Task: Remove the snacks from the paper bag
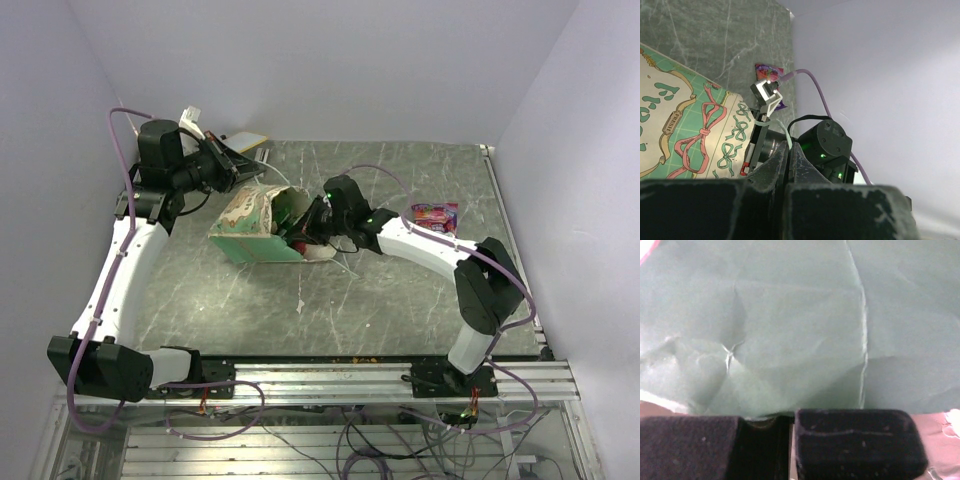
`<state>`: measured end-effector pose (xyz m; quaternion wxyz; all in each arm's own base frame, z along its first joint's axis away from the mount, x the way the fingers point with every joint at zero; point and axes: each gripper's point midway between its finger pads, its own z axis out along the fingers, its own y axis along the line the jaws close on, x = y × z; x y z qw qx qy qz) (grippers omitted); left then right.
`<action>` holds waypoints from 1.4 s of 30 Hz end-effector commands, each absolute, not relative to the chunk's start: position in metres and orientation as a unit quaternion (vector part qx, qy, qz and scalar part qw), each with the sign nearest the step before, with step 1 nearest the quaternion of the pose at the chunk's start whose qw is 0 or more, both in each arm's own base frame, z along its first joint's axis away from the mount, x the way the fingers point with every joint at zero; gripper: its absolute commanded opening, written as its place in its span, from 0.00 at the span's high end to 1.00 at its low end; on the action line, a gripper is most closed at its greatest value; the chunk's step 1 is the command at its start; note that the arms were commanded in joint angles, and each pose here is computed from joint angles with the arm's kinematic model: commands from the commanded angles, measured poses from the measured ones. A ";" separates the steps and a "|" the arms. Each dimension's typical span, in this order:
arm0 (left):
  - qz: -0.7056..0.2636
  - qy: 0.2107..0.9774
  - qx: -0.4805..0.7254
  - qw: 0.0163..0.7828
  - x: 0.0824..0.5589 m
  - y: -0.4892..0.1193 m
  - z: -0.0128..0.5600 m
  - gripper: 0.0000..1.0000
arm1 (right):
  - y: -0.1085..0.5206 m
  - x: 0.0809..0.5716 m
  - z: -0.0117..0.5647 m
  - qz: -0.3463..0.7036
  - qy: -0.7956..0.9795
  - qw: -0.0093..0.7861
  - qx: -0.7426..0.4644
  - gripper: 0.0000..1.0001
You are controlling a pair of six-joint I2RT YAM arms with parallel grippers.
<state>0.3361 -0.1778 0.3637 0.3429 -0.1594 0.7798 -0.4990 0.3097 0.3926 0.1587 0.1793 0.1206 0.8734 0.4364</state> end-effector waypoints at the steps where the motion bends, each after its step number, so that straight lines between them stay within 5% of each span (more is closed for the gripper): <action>1: -0.507 0.763 -0.149 0.373 0.336 -0.174 0.382 0.93 | 0.398 0.310 0.195 0.465 0.855 0.213 0.084 1.00; 29: -0.464 0.765 -0.161 0.416 0.344 -0.159 0.379 0.93 | 0.348 0.279 0.342 0.468 0.820 0.330 -0.025 1.00; 42: -0.437 0.780 -0.161 0.418 0.343 -0.153 0.366 0.93 | 0.200 0.287 0.345 0.334 0.850 0.405 0.047 1.00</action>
